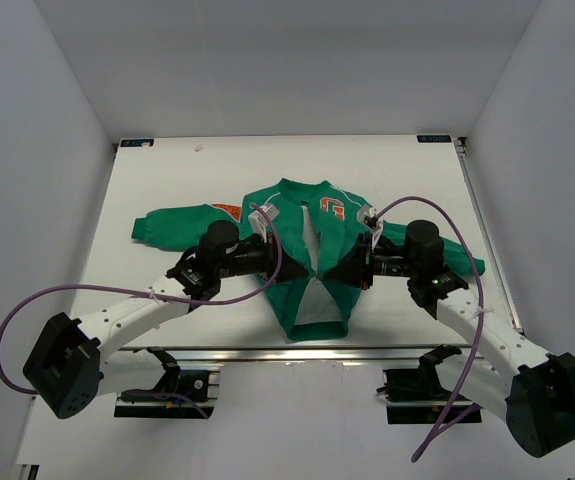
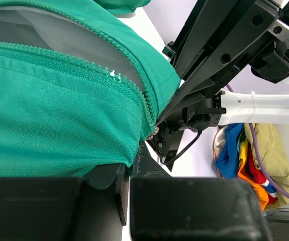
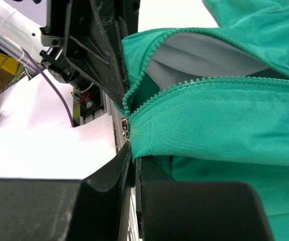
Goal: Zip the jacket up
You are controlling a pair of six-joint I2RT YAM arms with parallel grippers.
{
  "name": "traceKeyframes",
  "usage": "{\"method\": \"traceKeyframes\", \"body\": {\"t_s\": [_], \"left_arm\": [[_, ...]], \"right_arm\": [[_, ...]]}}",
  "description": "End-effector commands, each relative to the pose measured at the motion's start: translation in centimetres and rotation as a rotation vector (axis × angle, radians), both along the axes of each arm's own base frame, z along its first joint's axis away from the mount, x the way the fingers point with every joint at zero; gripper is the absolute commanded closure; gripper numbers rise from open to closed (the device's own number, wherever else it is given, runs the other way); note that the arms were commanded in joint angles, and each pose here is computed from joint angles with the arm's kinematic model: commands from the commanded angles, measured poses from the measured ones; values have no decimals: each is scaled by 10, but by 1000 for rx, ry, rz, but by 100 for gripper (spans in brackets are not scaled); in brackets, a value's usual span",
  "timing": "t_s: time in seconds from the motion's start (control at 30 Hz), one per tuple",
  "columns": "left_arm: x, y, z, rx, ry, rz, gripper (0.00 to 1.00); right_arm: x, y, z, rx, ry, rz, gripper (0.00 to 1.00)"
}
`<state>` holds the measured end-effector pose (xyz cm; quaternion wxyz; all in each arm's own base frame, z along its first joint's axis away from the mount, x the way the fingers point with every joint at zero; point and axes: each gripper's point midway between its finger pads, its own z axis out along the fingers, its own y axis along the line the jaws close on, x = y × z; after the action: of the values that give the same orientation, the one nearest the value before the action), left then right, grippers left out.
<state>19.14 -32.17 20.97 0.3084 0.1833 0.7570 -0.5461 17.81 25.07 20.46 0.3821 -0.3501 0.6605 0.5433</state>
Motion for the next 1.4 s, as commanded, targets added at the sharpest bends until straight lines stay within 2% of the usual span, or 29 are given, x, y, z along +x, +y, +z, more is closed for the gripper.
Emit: {"method": "traceKeyframes", "body": {"t_s": [0.0,0.33,0.53,0.73,1.13,1.17,1.27,1.37], "left_arm": [[-3,2,3,-10,7,-10,100],[1,3,9,-17,-17,5,100],[-8,0,10,-26,-72,-76,100],[-4,2,2,36,-91,-73,100],[-3,2,-5,72,-75,-69,100],[-2,1,-2,67,-77,-68,84],[-4,0,1,42,-68,-71,61],[-5,-2,6,7,-63,-69,56]], "right_arm": [[-5,1,19,51,-87,43,100],[-3,2,6,25,-41,50,100],[0,5,6,36,-20,41,100],[-2,8,12,64,-9,64,100],[7,12,10,47,20,46,100],[7,12,10,46,23,45,100],[7,10,8,31,18,31,100],[8,8,2,-1,26,16,100]]}}
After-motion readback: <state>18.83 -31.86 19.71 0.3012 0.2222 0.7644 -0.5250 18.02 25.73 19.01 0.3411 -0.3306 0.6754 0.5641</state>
